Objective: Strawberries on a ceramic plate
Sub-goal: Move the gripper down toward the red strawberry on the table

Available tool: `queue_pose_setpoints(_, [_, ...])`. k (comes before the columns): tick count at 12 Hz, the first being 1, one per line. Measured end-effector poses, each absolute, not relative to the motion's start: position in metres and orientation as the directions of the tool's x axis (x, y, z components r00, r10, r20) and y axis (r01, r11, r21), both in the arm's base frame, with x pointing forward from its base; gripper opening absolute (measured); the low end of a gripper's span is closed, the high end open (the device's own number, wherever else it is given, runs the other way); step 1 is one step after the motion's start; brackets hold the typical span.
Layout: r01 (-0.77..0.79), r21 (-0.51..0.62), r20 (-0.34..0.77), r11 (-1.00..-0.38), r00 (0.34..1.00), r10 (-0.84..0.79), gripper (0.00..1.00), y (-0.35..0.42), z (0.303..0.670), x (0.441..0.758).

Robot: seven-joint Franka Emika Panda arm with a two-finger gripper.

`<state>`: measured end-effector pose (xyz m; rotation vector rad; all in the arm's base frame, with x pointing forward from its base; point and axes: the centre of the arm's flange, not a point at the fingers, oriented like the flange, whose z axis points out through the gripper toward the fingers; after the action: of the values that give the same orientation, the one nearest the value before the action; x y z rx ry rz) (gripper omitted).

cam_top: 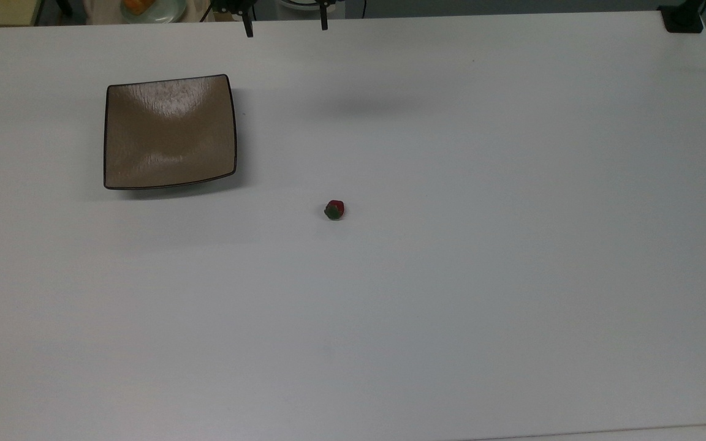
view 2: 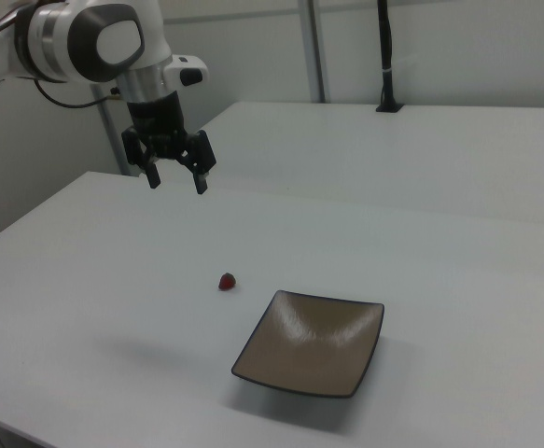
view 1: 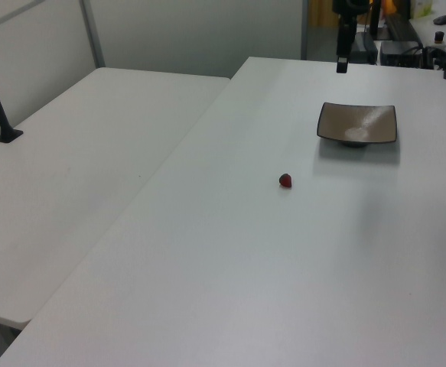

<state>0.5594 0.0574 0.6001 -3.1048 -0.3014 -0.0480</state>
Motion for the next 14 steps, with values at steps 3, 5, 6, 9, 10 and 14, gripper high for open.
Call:
queue_pose_setpoints(3, [0.190,-0.019,0.034,-0.982,0.981,0.189,1.00,0.056,0.600,0.560])
queue_pose_setpoints(5, [0.190,-0.019,0.034,-0.982,0.981,0.189,1.00,0.056,0.600,0.560])
queue_pose_setpoints(6, [0.190,-0.019,0.033,-0.982,0.981,0.189,1.00,0.056,0.600,0.560])
queue_pose_setpoints(9, [0.225,-0.018,0.026,-0.974,0.974,0.225,1.00,0.057,0.596,0.560])
queue_pose_setpoints(10, [0.269,-0.018,0.022,-0.963,0.963,0.268,1.00,0.058,0.593,0.560])
queue_pose_setpoints(14, [0.571,0.004,0.049,-0.821,0.820,0.571,1.00,0.058,0.578,0.572])
